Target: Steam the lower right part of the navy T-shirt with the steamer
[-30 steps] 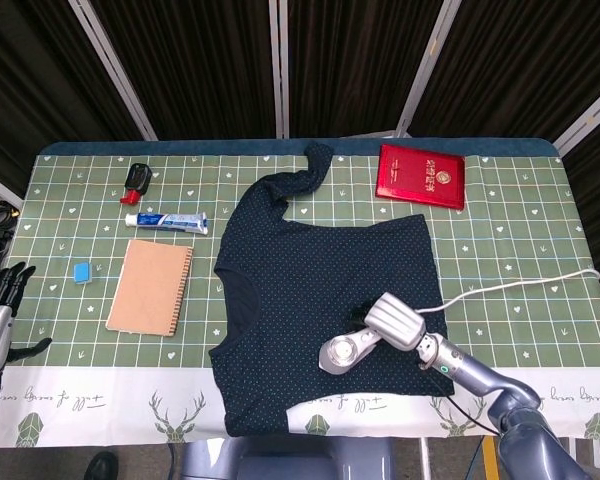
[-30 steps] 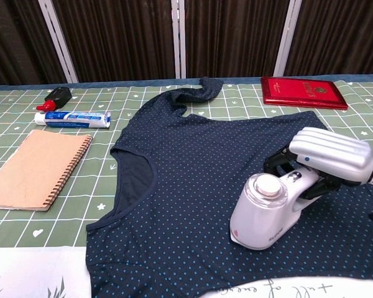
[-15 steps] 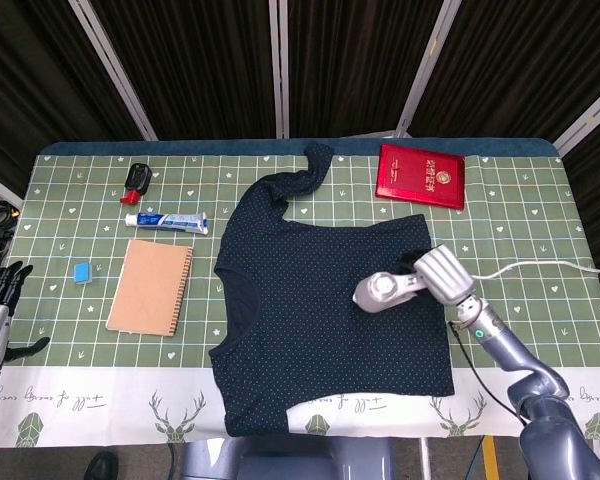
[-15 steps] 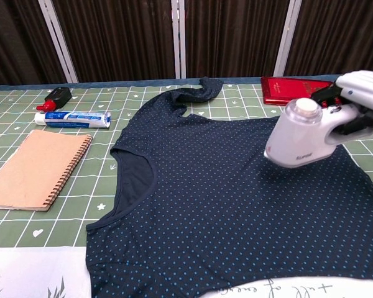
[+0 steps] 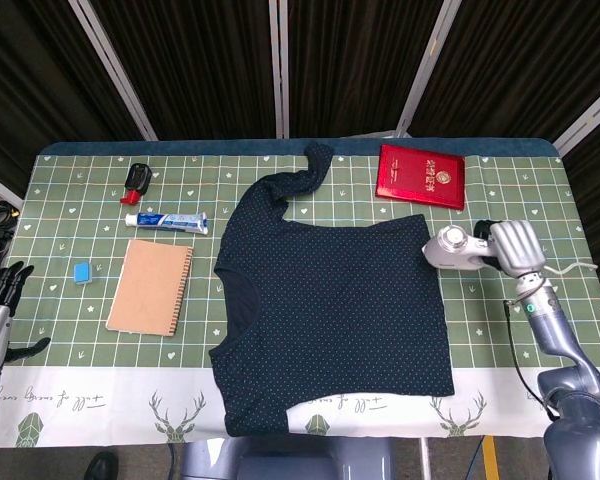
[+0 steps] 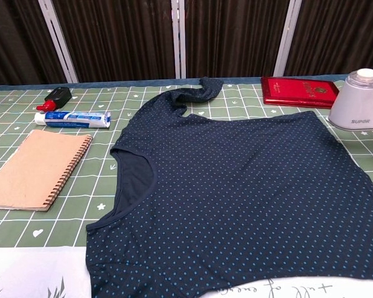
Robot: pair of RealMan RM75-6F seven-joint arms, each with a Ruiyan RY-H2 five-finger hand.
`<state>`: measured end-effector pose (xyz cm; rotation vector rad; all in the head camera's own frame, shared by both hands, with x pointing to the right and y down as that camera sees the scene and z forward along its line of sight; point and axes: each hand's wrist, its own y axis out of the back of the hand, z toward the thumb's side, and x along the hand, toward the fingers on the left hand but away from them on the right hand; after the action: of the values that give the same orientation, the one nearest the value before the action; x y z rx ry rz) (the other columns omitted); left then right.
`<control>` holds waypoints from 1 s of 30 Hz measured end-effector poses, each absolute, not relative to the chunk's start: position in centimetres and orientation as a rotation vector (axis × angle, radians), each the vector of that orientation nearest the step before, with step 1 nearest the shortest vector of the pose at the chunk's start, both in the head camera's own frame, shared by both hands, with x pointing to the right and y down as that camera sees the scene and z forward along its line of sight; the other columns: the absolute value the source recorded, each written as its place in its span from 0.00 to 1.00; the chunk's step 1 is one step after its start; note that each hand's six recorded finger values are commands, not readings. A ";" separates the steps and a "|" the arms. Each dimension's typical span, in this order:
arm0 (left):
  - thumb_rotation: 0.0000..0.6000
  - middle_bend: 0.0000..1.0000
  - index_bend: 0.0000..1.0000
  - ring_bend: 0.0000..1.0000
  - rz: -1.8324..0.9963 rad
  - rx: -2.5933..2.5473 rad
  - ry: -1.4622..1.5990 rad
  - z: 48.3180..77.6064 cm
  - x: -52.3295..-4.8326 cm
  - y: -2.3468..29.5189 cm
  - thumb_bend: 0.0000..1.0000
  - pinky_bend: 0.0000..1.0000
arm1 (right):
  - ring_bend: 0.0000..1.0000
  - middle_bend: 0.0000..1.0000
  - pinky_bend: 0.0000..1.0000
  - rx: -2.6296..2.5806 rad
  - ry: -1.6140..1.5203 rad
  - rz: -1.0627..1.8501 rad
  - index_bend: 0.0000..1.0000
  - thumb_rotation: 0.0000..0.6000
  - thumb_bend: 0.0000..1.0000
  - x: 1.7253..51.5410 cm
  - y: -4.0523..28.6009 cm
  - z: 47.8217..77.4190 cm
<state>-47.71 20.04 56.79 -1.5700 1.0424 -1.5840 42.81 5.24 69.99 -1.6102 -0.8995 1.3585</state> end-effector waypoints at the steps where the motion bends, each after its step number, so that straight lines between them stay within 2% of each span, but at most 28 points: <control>1: 1.00 0.00 0.00 0.00 -1.584 -1.571 1.041 56.8 -47.7 20.1 0.00 0.00 | 0.65 0.66 0.91 -1.596 -0.894 1.380 0.74 1.00 0.62 43.2 5.2 70.1; 8: 1.00 0.00 0.00 0.00 -1.587 -1.571 1.038 56.9 -47.6 20.1 0.00 0.00 | 0.60 0.62 0.83 -1.553 -0.860 1.472 0.71 1.00 0.60 44.4 5.5 70.8; 11: 1.00 0.00 0.00 0.00 -1.587 -1.573 1.038 56.9 -47.6 20.1 0.00 0.00 | 0.57 0.59 0.80 -1.540 -0.848 1.527 0.69 1.00 0.53 44.9 5.7 71.4; 14: 1.00 0.00 0.00 0.00 -1.584 -1.573 1.037 56.9 -47.5 20.2 0.00 0.00 | 0.52 0.45 0.73 -1.540 -0.835 1.575 0.55 1.00 0.27 45.4 6.1 72.0; 16: 1.00 0.00 0.00 0.00 -1.584 -1.575 1.035 56.9 -47.4 20.2 0.00 0.00 | 0.47 0.31 0.67 -1.550 -0.806 1.595 0.39 1.00 0.06 45.6 6.4 72.3; 18: 1.00 0.00 0.00 0.00 -1.583 -1.577 1.032 56.9 -47.4 20.3 0.00 0.00 | 0.43 0.21 0.63 -1.562 -0.762 1.609 0.28 1.00 0.00 45.8 6.7 72.5; 22: 1.00 0.00 0.00 0.00 -1.580 -1.581 1.029 56.9 -47.2 20.3 0.00 0.00 | 0.35 0.04 0.57 -1.614 -0.733 1.611 0.09 1.00 0.00 45.9 7.1 72.7; 24: 1.00 0.00 0.00 0.00 -1.579 -1.584 1.025 56.9 -47.2 20.4 0.00 0.00 | 0.32 0.01 0.54 -1.638 -0.697 1.604 0.04 1.00 0.00 45.9 7.3 72.6; 28: 1.00 0.00 0.00 0.00 -1.573 -1.588 1.030 56.8 -47.2 20.3 0.00 0.00 | 0.28 0.00 0.51 -1.632 -0.653 1.571 0.01 1.00 0.00 45.8 7.3 72.1; 30: 1.00 0.00 0.00 0.00 -1.568 -1.588 1.037 56.6 -47.2 20.3 0.00 0.00 | 0.18 0.00 0.50 -1.606 -0.640 1.543 0.01 1.00 0.00 45.7 7.1 71.5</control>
<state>-47.21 20.34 56.60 -1.5885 1.0367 -1.5676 45.73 7.14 71.49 -1.6055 -0.6401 1.5426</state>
